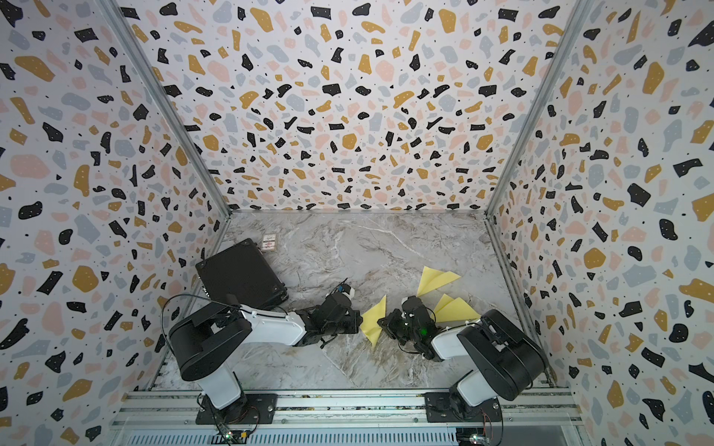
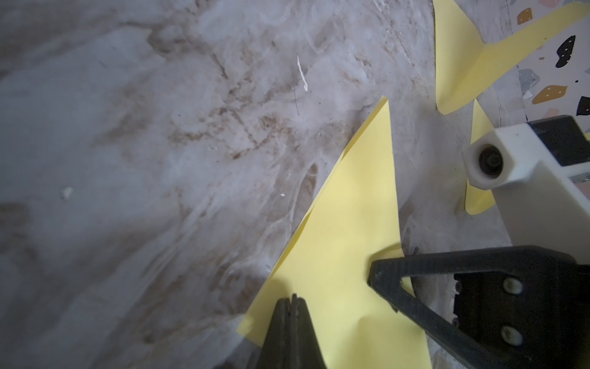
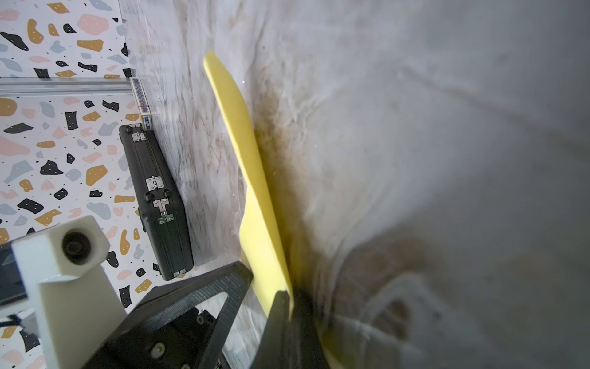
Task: Fold the square paper diagonally
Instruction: Fold the paper at the center of the board.
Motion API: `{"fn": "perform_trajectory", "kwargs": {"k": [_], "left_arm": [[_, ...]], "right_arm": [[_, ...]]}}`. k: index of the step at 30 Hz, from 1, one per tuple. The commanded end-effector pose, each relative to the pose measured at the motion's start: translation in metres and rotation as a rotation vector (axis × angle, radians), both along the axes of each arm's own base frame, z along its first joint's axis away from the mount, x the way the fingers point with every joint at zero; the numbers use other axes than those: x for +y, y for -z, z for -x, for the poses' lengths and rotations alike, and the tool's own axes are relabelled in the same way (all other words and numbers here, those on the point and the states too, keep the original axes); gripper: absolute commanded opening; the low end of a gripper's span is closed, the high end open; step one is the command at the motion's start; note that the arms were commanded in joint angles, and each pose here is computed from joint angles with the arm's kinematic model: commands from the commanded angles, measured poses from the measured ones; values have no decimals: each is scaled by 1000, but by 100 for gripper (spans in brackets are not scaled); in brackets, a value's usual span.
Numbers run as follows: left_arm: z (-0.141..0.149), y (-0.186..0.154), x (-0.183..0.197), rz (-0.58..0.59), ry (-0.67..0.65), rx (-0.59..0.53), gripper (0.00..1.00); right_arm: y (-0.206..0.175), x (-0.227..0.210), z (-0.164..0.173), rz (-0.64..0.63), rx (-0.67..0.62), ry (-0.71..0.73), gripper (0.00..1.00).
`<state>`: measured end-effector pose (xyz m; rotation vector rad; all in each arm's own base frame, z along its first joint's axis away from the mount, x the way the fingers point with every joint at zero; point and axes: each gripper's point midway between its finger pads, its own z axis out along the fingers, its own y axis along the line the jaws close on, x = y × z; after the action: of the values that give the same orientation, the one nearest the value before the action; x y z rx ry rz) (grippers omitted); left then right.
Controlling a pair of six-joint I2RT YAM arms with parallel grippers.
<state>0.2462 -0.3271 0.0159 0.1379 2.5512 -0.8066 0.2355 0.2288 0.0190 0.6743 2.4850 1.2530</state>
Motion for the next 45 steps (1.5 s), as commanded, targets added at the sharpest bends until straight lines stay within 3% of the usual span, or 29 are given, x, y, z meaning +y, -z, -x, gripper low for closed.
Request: {"fn": "perform_trajectory", "kwargs": {"k": [1,4,6,22,24,28,34,35,38,40,45], "left_arm": [[44,75,71,-336,-9,192,0],[44,75,71,-338,-9,190,0],[44,75,70,-336,-8,189,0],[44,75,70,-339,-7,188,0],[44,75,70,-339,-6,188,0],[44,75,70,-338,-7,186,0],[44,75,70,-340,-8,186,0],[44,75,70,-340,-8,186,0],[44,75,71,-341,-8,186,0],[44,75,70,-341,-7,186,0],[44,75,71,-342,-7,185,0]], "right_arm": [[18,-15,12,71,63,31,3],[16,-18,16,82,71,36,30],[13,-18,18,76,70,39,35],[6,8,33,-58,96,54,32],[6,8,35,-63,99,63,26],[6,10,35,-58,96,64,0],[3,14,36,-66,84,45,0],[4,14,37,-62,89,45,4],[7,12,42,-39,104,50,28],[6,13,46,-30,103,45,32],[3,16,56,-31,102,38,31]]}}
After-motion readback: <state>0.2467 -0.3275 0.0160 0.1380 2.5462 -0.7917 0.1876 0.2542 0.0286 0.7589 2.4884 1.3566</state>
